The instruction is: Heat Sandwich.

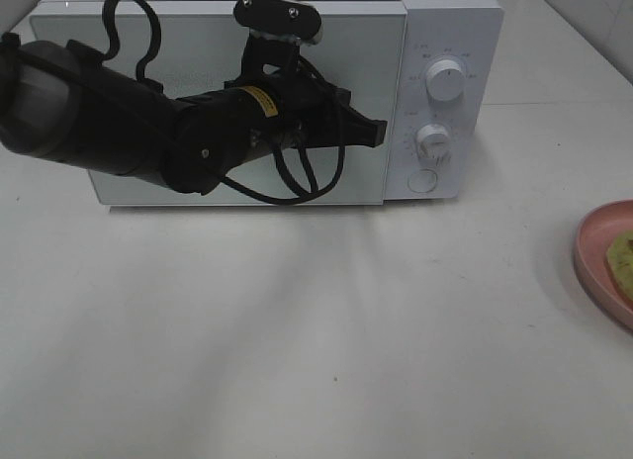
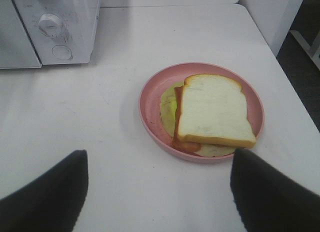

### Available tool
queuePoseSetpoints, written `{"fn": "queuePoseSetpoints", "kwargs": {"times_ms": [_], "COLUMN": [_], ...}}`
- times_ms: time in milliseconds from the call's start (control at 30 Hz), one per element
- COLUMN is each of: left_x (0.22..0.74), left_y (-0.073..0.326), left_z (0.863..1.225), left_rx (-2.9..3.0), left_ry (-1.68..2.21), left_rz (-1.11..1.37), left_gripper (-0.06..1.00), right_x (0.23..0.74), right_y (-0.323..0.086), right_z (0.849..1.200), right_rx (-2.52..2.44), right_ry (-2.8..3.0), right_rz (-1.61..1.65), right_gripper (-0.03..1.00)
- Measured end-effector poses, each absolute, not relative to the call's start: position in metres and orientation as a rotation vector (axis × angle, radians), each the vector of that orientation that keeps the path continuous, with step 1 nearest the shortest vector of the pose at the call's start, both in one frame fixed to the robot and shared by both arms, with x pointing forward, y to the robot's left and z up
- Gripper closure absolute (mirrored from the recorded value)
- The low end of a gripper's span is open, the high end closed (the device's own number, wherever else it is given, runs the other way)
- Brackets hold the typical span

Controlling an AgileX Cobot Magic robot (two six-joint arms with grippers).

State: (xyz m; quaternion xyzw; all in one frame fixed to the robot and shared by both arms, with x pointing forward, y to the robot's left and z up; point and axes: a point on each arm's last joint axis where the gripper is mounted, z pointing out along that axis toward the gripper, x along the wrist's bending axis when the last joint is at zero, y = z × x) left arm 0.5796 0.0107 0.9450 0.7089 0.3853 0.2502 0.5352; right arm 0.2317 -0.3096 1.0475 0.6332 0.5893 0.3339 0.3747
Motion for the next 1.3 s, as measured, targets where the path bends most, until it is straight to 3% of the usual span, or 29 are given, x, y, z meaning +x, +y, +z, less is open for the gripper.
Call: {"fn": "queuePoseSetpoints", "kwargs": {"times_ms": [1300], "left_x": [0.586], "left_y": [0.007], "left_z": [0.961], "left_rx": [1.689], "left_ry": [0.938], "left_rz": [0.573], "left_gripper": [0.94], "right_x": [0.232], "right_y": [-0.310], "right_z": [1.047], "right_rx": [1.621], "right_ry": [1.509], "right_rz": [0.856], "right_gripper": [0.21]}}
